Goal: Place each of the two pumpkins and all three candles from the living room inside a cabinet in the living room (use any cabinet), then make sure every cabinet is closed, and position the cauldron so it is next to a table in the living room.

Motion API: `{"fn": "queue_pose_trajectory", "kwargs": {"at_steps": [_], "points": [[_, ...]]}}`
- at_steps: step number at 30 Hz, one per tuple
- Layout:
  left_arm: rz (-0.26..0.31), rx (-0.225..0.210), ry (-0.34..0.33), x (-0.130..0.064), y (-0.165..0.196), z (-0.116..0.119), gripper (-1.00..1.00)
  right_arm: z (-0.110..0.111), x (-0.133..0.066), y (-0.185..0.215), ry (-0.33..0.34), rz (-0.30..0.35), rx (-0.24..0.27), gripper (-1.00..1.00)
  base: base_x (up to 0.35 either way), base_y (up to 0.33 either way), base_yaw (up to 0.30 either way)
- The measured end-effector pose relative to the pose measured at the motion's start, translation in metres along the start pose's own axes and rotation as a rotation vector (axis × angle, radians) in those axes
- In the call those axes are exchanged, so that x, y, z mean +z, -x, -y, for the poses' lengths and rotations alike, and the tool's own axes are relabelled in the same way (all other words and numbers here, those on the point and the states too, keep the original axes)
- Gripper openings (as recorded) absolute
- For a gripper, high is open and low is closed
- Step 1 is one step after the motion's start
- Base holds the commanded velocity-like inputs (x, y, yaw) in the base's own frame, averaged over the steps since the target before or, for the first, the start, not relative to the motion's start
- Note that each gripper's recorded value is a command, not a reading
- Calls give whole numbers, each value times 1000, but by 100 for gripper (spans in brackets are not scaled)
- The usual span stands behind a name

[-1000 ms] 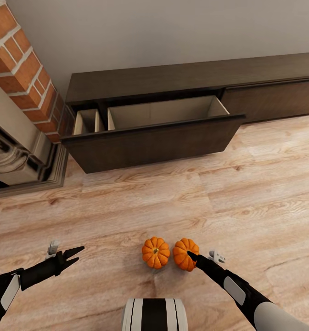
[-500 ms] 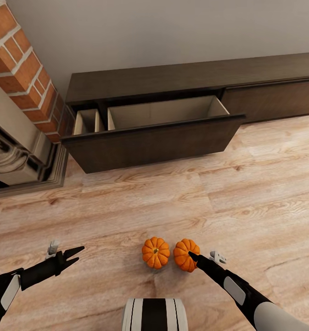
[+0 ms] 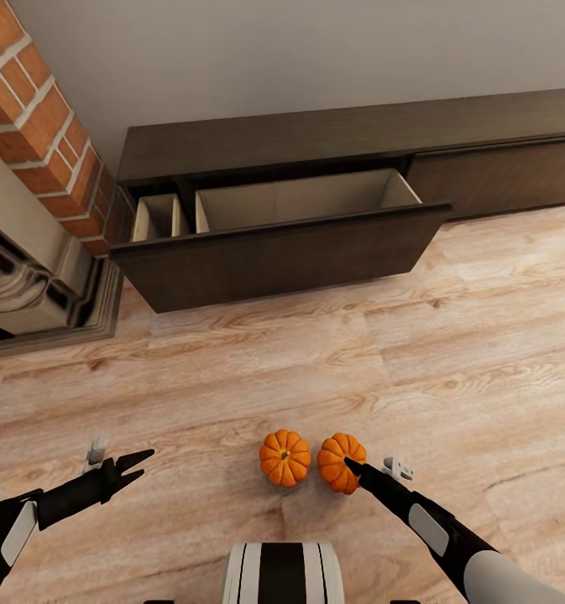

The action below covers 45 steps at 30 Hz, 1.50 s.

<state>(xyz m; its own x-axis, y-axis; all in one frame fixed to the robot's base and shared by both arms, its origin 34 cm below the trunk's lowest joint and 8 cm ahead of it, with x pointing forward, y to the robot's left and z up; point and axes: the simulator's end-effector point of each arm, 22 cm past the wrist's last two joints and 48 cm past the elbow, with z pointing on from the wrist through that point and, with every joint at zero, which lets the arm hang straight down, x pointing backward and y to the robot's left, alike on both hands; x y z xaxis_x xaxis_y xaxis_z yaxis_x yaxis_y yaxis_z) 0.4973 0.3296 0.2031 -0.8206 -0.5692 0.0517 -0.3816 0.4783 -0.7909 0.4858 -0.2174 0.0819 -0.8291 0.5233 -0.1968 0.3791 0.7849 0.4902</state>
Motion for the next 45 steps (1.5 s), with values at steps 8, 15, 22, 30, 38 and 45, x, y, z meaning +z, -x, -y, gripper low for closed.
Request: {"fn": "queue_pose_trajectory", "kwargs": {"at_steps": [8,15,22,30,38,45], "points": [[-8,-11,9,2,-4,-7,100,-6,6,1,16,4,-4,100,0,0,0],[-8,-11,11,3,-4,-8,100,-6,6,1,17,2,-5,100,0,0,0],[-8,-11,11,3,-4,-8,100,-4,4,-3,24,-5,-4,100,0,13,0],[-8,-11,11,3,-4,-8,100,-3,3,-8,36,-19,-7,100,0,0,0],[-8,-11,9,4,-5,-7,100,-12,2,-9,78,-20,-6,100,0,0,0],[-8,-11,9,4,-5,-7,100,-12,2,-9,80,-19,-7,100,0,0,0]]}}
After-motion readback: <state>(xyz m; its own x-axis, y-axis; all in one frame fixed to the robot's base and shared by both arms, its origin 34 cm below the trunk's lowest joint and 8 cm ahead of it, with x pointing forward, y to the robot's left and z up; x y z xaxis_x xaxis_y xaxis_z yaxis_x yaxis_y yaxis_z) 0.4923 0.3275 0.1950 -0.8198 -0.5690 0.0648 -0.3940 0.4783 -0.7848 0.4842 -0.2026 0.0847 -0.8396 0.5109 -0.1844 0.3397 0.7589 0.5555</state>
